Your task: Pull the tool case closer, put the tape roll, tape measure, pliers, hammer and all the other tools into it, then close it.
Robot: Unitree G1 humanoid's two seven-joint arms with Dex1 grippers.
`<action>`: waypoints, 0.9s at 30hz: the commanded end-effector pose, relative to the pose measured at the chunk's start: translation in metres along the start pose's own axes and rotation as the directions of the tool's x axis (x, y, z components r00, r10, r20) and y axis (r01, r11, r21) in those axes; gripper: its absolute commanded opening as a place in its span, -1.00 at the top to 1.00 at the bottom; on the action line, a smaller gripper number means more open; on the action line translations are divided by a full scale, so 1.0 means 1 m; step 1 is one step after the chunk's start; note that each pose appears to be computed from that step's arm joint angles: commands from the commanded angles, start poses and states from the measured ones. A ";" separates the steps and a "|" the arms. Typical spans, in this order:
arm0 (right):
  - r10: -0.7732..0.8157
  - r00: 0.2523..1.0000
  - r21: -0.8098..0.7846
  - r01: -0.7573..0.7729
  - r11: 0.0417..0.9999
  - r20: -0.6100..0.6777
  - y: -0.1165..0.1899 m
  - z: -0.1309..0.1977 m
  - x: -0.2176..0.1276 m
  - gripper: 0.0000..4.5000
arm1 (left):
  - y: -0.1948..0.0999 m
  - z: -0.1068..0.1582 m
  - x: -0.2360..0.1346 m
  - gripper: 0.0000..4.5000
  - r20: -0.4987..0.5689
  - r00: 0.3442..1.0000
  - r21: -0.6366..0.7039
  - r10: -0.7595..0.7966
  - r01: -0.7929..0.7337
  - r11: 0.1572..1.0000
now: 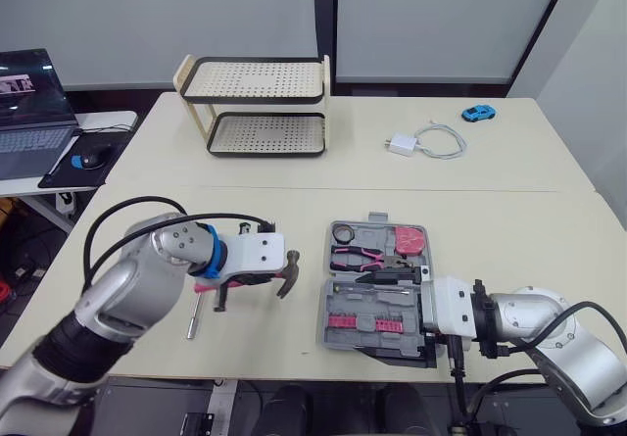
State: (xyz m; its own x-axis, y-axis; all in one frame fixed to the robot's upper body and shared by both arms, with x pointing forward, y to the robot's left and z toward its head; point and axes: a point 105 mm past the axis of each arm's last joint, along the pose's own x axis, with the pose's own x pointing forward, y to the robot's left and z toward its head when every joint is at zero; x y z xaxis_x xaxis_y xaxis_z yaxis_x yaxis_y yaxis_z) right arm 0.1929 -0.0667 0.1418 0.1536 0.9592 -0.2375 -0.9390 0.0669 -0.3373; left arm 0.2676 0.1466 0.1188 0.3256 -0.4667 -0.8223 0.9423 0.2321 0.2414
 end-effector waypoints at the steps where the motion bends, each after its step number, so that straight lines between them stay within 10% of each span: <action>1: -0.012 1.000 -0.033 0.013 0.999 0.026 -0.001 0.007 0.001 -1.00 | -0.001 0.008 -0.010 0.99 0.034 0.994 -0.227 0.105 -0.094 0.969; 11: -0.002 0.999 -0.032 0.003 0.999 0.033 0.000 0.010 0.000 -1.00 | 0.000 -0.022 0.010 0.99 -0.055 0.950 -0.611 0.307 -0.275 0.742; 27: -0.015 0.999 -0.021 0.016 1.000 0.038 -0.001 0.013 0.001 -1.00 | 0.009 -0.039 0.036 0.99 -0.183 0.933 -0.683 0.310 -0.347 0.642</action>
State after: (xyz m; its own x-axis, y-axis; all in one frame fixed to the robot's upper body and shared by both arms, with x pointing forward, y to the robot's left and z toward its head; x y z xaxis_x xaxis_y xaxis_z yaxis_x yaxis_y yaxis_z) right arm 0.1942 -0.0660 0.1419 0.1642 0.9594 -0.2293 -0.9439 0.0853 -0.3191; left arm 0.2801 0.1677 0.0630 0.5613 -0.2020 -0.8026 0.4328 0.8982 0.0766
